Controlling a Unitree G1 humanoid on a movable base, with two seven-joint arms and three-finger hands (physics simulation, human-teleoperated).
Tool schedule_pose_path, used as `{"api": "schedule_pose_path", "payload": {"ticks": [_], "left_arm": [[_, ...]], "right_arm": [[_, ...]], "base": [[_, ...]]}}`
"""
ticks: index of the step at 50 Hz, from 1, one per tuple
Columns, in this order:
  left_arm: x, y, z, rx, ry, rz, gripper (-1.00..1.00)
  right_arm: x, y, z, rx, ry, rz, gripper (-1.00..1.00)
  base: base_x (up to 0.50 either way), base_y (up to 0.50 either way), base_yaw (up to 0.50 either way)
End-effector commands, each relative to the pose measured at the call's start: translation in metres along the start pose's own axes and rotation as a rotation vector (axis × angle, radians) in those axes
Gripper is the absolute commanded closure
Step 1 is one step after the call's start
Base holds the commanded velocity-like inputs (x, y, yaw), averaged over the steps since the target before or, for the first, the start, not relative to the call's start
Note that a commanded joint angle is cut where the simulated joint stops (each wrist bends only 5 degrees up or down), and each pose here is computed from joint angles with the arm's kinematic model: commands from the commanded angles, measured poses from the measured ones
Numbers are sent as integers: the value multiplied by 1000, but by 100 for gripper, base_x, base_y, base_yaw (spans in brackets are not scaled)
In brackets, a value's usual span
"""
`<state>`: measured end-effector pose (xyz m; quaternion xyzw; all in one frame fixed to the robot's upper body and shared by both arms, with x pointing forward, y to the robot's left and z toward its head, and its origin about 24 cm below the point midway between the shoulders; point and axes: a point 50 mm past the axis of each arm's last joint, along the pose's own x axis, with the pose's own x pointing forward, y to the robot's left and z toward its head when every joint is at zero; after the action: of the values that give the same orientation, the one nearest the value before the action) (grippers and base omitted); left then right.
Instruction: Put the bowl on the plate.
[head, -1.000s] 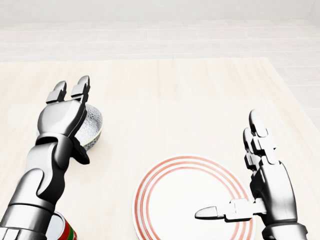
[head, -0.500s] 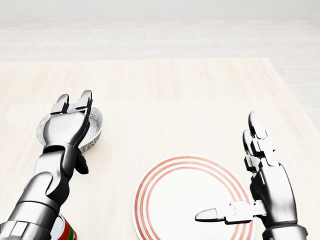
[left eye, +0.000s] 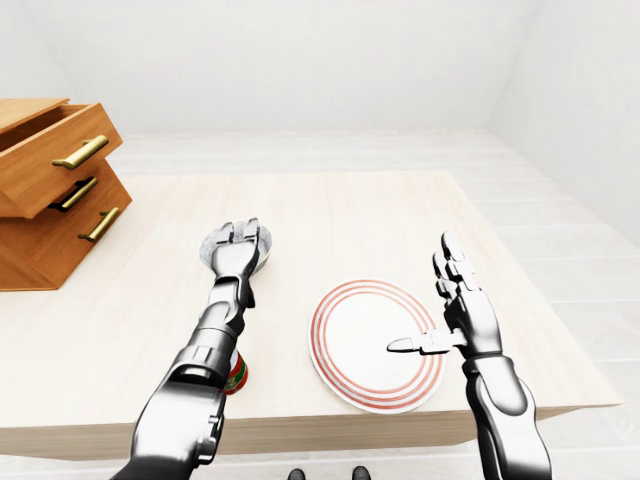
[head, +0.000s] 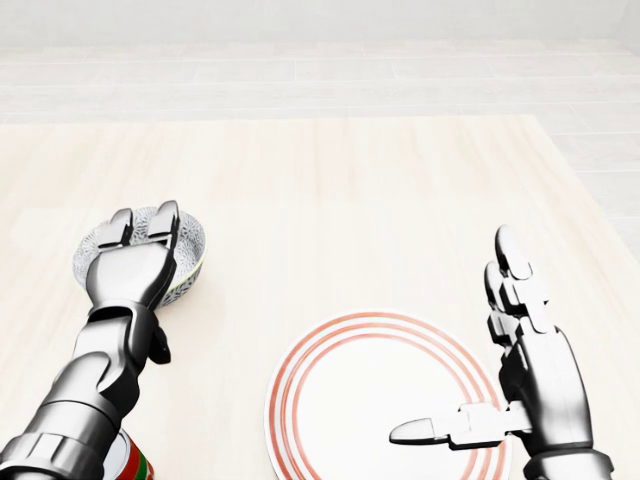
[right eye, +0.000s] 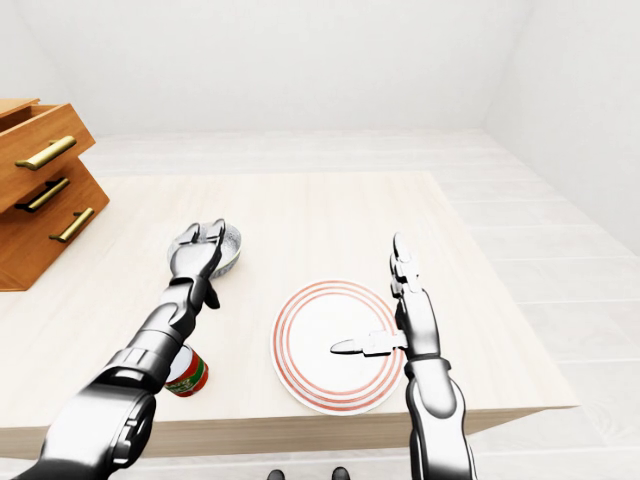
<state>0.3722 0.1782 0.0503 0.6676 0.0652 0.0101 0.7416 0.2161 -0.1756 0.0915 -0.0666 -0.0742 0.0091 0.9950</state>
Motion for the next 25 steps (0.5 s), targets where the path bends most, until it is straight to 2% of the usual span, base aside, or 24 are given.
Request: {"api": "schedule_pose_path", "payload": {"ticks": [1, 25], "left_arm": [[0, -7, -4, 18, 17, -8, -100], [-3, -18, -11, 31, 46, -34, -100]], "right_arm": [[1, 0, -3, -1, 13, 1, -100], [0, 1, -7, 3, 31, 1, -100]], "base": [[0, 0, 0], [0, 0, 0]]}}
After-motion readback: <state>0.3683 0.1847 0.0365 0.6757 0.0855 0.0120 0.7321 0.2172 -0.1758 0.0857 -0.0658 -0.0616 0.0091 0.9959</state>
